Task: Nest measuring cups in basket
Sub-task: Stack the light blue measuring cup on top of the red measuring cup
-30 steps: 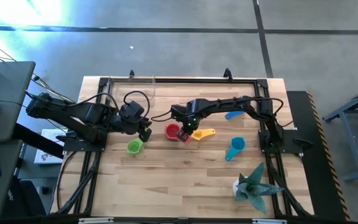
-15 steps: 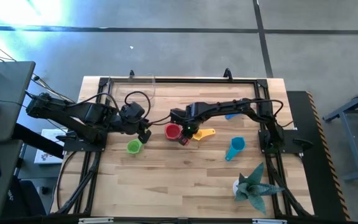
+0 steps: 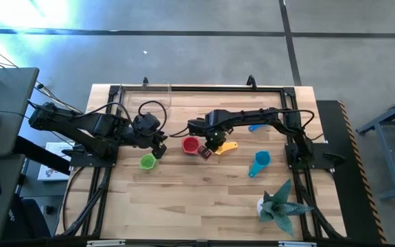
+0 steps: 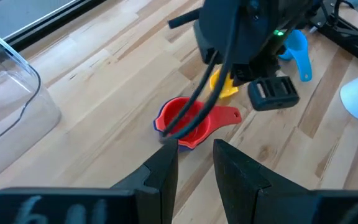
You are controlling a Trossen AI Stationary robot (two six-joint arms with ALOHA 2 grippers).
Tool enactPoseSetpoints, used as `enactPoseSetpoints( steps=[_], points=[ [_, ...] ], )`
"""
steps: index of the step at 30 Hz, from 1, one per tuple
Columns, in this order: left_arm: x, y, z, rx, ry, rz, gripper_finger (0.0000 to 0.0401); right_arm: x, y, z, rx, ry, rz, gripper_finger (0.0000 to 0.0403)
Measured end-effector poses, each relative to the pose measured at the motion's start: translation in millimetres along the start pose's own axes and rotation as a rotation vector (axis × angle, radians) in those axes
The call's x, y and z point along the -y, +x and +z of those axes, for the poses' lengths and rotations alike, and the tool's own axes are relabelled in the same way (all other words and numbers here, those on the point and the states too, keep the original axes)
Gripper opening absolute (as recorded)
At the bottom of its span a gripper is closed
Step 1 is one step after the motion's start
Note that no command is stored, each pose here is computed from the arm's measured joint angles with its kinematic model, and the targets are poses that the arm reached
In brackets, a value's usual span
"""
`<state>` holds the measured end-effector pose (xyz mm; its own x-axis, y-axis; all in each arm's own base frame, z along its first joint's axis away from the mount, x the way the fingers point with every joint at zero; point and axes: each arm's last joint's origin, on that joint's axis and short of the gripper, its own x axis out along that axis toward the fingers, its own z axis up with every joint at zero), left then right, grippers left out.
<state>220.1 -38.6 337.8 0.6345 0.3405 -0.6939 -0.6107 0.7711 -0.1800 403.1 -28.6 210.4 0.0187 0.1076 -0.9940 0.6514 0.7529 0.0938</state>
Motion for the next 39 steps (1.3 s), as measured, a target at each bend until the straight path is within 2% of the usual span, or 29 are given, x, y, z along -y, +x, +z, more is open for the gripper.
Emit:
enactPoseSetpoints(
  steps=[7, 17, 23, 29, 34, 39],
  points=[
    [0.0, 0.0, -0.1, 0.000, 0.040, 0.001, 0.0092, -1.9, -10.1, -20.3, -0.022, 0.032, -0.140, 0.0055],
    [-0.1, -0.2, 0.2, 0.005, 0.042, 0.004, 0.0092, -2.0, -40.5, -50.8, 0.034, 0.091, -0.256, 0.0055],
    [-0.2, -0.2, 0.3, 0.008, 0.043, 0.006, 0.0092, 13.0, -61.4, -77.1, 0.083, 0.153, -0.310, 0.0055],
    [-0.4, -0.2, 0.5, 0.014, 0.053, 0.013, 0.0092, 50.5, -67.3, -118.6, 0.112, 0.321, -0.294, 0.0055],
    [-0.4, -0.2, 0.6, 0.017, 0.052, 0.015, 0.0092, 79.9, -68.2, -153.2, 0.170, 0.487, -0.205, 0.0055],
    [-0.7, -0.2, 0.9, 0.025, 0.059, 0.024, 0.0092, 104.9, -66.9, -181.2, 0.221, 0.594, -0.127, 0.0055]
  ],
)
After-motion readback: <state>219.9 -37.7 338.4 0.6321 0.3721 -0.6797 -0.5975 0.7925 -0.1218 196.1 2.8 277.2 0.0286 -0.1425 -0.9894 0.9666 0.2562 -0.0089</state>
